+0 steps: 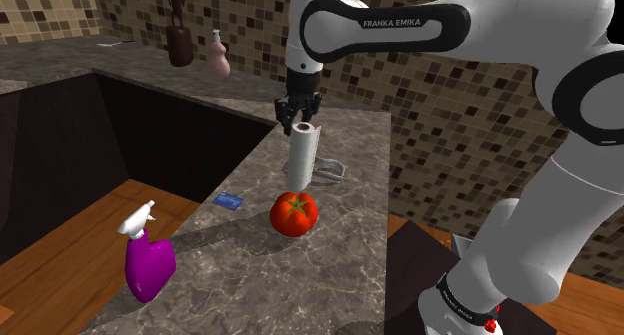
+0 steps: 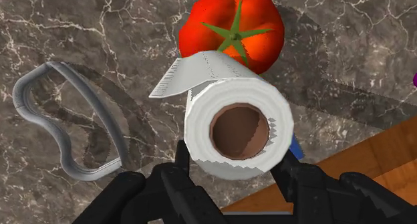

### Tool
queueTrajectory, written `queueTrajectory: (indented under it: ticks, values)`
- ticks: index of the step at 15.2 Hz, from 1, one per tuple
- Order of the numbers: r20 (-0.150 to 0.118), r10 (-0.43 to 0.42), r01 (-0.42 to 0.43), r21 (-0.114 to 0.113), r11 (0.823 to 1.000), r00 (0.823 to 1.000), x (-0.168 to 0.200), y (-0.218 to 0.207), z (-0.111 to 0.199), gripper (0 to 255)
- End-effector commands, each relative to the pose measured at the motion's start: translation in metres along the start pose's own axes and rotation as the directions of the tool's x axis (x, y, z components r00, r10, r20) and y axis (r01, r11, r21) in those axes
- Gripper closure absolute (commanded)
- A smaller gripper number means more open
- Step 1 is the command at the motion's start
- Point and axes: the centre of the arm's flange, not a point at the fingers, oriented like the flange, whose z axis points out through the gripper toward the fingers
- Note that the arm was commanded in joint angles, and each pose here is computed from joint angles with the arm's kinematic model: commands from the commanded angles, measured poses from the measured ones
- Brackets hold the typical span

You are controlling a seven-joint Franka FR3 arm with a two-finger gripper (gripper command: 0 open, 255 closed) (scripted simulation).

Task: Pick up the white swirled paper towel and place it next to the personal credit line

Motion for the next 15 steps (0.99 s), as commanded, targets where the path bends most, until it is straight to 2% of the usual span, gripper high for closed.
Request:
queueTrajectory:
  ticks: [1,8,11,12,13,15]
  values:
    - [-0.001,0.001,-0.001,0.001,1.000,1.000,0.005,-0.026,0.008,255]
    - [-0.001,0.001,-0.001,0.001,1.000,1.000,0.028,-0.106,0.041,255]
    - [-0.001,0.001,-0.001,0.001,1.000,1.000,0.028,-0.106,0.057,255]
    - [0.000,0.001,-0.001,0.001,1.000,1.000,0.029,-0.105,0.051,255]
    - [0.000,0.001,-0.001,0.001,1.000,1.000,0.029,-0.105,0.051,0]
    - [-0.012,0.029,-0.030,-0.092,0.995,1.000,0.009,-0.136,0.043,0]
